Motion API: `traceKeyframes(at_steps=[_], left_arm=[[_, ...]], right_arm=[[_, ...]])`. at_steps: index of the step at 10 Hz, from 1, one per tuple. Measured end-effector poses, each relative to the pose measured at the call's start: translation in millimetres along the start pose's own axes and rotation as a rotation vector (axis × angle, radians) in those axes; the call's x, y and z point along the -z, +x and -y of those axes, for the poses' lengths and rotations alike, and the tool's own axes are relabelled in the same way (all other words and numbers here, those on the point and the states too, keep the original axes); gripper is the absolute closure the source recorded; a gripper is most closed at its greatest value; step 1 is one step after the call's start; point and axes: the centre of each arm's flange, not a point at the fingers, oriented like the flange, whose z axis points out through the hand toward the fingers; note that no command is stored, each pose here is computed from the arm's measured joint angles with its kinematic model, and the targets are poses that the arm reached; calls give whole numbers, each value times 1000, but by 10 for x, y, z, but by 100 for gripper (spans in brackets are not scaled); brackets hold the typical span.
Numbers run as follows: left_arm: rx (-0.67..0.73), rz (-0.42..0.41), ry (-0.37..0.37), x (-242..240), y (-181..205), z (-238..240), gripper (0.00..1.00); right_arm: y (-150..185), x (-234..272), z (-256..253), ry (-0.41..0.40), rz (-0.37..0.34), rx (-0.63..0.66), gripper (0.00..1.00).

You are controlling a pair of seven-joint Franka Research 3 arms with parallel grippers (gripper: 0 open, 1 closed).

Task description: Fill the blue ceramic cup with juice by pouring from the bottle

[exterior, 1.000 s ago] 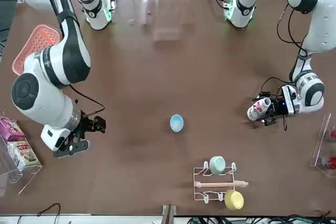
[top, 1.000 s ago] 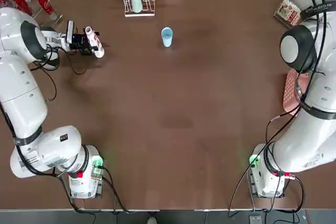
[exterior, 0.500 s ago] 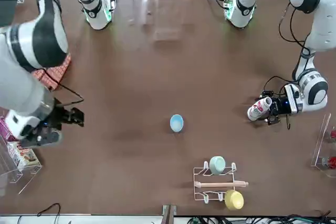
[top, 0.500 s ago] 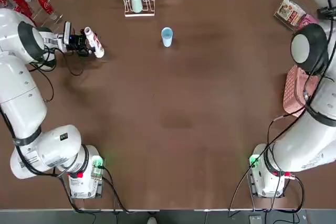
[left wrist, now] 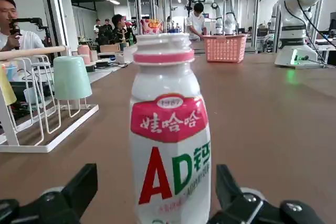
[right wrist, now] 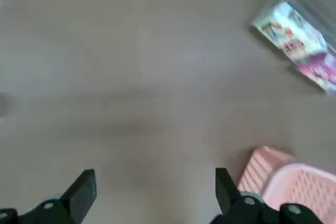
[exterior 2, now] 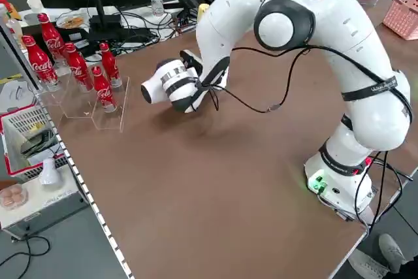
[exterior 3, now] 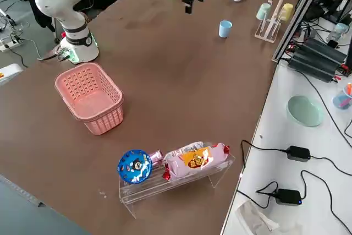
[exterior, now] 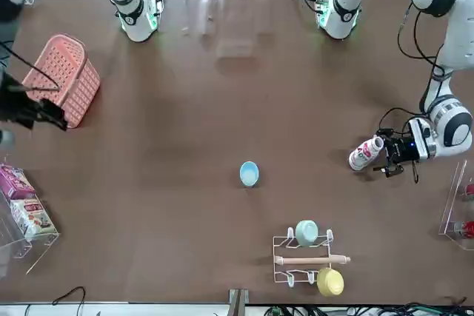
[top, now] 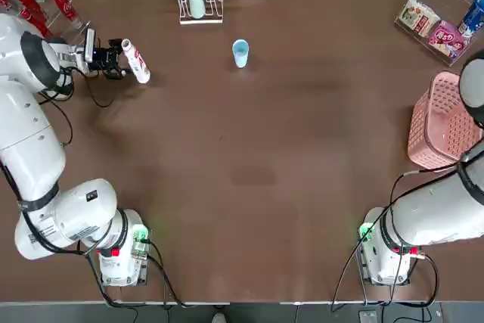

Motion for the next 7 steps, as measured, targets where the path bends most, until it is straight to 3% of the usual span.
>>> traceKeyframes(at_steps=[4, 7], left_arm=[[-32, 62, -2, 355, 229, 99, 0], [36, 183, 1, 736, 1138, 367, 0]], right_arm=[[-437, 128, -407, 12, 28, -60, 0], [-452, 107, -463, 13, 32, -64, 0]])
